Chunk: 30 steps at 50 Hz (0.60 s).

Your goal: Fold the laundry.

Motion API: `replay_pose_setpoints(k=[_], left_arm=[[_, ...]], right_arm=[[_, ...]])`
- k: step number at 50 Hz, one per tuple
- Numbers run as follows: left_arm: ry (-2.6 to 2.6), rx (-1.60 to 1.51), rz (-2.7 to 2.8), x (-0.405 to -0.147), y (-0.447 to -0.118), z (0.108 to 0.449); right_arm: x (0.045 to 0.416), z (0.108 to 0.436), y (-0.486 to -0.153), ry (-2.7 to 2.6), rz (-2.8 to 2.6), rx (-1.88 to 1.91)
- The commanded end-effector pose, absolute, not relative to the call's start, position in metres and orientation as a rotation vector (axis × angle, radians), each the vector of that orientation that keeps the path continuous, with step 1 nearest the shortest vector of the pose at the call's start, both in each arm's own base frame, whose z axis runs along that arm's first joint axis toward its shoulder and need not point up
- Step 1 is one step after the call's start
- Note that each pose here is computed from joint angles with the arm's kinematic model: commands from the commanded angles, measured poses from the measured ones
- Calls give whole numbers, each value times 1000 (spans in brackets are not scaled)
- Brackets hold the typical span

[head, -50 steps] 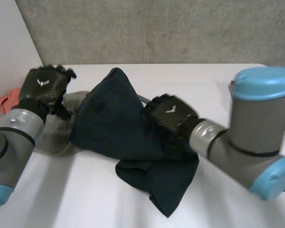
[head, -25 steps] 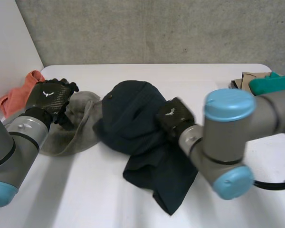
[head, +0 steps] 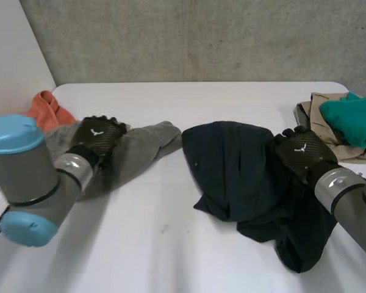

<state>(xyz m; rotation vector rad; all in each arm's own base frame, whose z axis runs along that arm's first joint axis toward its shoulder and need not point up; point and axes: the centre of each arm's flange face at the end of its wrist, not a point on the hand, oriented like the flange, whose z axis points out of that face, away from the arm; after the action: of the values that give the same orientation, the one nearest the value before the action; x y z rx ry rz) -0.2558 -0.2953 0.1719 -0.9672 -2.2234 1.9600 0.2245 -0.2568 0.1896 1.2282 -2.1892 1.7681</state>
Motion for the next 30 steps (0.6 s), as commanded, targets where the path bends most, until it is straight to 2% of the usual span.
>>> replay_pose_setpoints(k=[1,11,15,17,19,20,23,24,27,30], left_arm=[[-2204,-1093,1946,-277,-317,144],[-2188,-1108,1964,-292,-347,121],[-2169,-1033,2112,-288,-366,140],[-2160,-908,2286,-281,-382,161],[-2143,-779,2437,-269,-395,184],[-2102,-620,2609,-251,-409,214],[-2024,-377,2844,-216,-429,253],[-1992,-254,2966,-191,-441,271],[-1999,-205,3090,-163,-454,282],[-2026,-292,3083,-168,-454,275]], right_arm=[[223,188,-249,-2255,1785,1183],[221,175,-240,-2310,1736,1197],[221,174,-239,-2313,1734,1202],[221,174,-239,-2313,1734,1202],[221,175,-239,-2307,1741,1200],[221,175,-239,-2307,1741,1200],[221,175,-240,-2305,1742,1198],[221,175,-240,-2305,1742,1198],[221,174,-239,-2308,1741,1204],[222,174,-238,-2308,1742,1208]])
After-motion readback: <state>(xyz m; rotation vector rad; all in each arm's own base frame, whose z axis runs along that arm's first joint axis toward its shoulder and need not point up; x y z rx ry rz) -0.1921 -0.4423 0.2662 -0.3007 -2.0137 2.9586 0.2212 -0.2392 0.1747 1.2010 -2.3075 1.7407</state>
